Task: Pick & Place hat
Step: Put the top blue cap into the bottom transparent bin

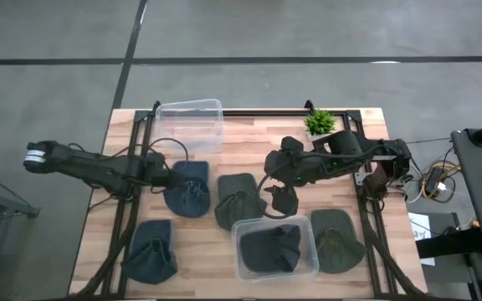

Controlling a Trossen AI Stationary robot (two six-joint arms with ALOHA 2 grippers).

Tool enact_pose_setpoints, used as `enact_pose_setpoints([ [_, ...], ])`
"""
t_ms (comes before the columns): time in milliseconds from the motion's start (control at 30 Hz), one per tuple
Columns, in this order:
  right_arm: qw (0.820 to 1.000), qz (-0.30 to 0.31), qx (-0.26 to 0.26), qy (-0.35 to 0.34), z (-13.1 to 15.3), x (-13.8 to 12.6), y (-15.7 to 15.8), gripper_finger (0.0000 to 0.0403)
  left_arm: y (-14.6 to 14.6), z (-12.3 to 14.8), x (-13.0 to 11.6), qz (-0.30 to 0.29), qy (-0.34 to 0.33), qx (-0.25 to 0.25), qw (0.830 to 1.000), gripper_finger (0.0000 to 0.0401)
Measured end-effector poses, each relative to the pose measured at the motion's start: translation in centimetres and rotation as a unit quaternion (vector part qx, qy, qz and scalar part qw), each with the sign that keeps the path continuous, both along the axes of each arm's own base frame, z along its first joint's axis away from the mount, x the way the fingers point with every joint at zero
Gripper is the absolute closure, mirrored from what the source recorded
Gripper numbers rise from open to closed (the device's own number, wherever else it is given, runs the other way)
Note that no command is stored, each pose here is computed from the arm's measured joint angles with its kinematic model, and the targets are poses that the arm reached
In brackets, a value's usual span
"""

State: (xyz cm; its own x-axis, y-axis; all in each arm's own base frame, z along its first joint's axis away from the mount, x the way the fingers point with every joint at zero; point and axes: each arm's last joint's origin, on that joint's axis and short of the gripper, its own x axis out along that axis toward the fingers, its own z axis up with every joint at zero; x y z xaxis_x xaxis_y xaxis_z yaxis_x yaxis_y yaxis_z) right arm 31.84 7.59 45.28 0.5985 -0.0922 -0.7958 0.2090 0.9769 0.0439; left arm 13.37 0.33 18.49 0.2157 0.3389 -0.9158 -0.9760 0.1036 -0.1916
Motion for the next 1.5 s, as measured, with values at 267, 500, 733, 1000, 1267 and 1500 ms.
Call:
enact_pose_setpoints([
  [267,1.000,0.001,-0.001,0.000,0.0,0.0,0.0,0.0137,0.5,-2.1,0.2,0.015,-0.044,-0.039,0.998,0.0287],
  [500,1.000,0.001,-0.001,0.000,0.0,0.0,0.0,0.0140,0.4,-2.3,0.8,-0.007,-0.075,-0.053,0.996,0.0328],
  [733,1.000,0.001,-0.001,0.000,0.0,0.0,0.0,0.0149,0.4,-1.4,2.1,-0.058,-0.138,-0.042,0.988,0.0392],
  [1000,1.000,-0.002,0.001,-0.001,0.0,0.0,0.0,0.0145,0.4,3.4,2.7,-0.109,-0.208,-0.009,0.972,0.0395],
  [1267,1.000,-0.006,-0.003,-0.002,0.0,0.0,0.0,0.0152,0.4,8.7,1.1,-0.143,-0.193,0.011,0.971,0.0395],
  [1500,0.999,-0.021,-0.019,-0.019,0.2,0.2,-0.1,0.0151,0.7,13.9,0.0,-0.129,-0.261,0.078,0.953,0.0395],
])
